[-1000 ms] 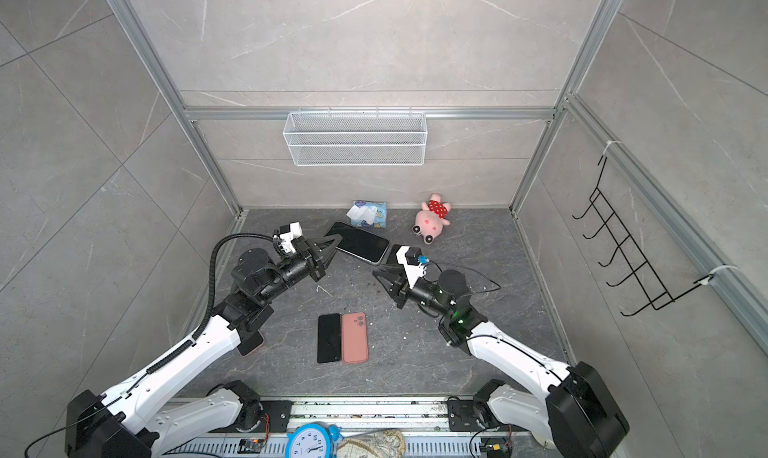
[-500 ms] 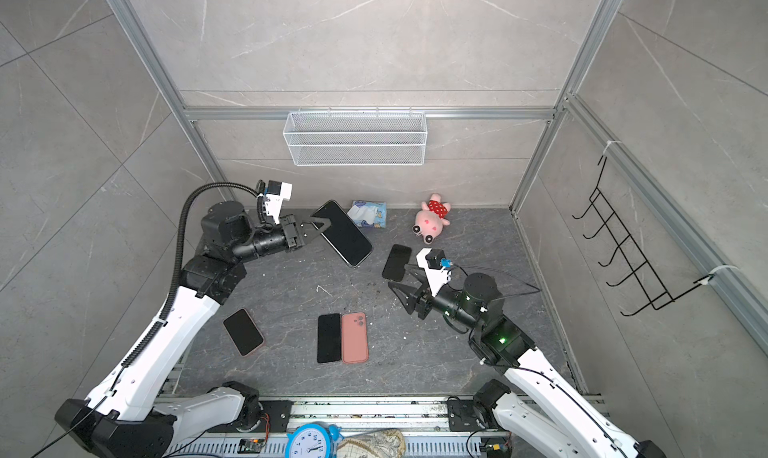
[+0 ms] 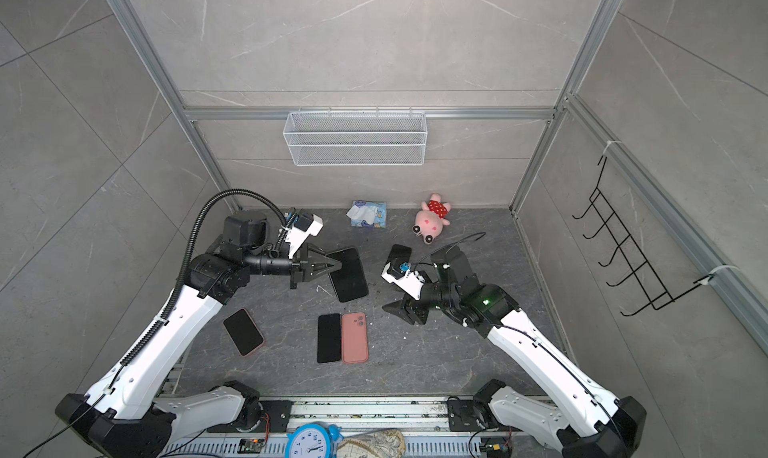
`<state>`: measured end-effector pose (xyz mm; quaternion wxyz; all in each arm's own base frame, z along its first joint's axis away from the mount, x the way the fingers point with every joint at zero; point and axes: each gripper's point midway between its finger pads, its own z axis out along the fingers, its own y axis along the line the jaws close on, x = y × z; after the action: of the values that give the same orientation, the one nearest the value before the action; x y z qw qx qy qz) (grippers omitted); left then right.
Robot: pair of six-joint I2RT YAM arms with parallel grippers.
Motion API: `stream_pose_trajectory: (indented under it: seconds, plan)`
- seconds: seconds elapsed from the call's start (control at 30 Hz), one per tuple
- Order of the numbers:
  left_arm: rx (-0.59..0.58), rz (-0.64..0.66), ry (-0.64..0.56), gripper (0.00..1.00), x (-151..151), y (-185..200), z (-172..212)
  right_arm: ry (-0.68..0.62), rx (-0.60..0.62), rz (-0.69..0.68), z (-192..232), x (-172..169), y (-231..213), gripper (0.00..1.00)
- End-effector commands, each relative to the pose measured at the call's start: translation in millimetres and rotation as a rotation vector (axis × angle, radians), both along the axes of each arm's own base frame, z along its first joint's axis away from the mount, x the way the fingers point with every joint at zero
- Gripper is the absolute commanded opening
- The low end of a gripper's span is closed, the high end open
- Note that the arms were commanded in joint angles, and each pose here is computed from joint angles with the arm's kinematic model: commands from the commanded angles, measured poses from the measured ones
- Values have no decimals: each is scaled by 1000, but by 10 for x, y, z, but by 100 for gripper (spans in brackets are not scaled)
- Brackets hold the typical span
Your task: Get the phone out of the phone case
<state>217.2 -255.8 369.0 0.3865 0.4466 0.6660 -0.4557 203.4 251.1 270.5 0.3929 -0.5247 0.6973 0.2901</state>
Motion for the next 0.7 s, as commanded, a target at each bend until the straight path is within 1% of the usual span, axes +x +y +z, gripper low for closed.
stream_pose_trajectory:
  seconds: [0.0, 0.1, 0.23, 0.47, 0.67]
  plan:
    - [-70, -135, -185, 0, -120, -62, 218, -45, -33, 188, 89, -214, 42, 58]
    - [-93, -178, -199, 0, -144, -96, 227, -82, -45, 210, 121, -133, 91, 57]
    - [-136, -208, -223, 0, -172, -125, 272, -78, -62, 248, 102, -95, 142, 56]
    - [-155, -249, -200, 0, -210, -168, 266, -83, -35, 278, 153, -63, 224, 55]
    - [-153, -260, -195, 0, -235, -189, 249, -66, -33, 310, 189, -53, 270, 48]
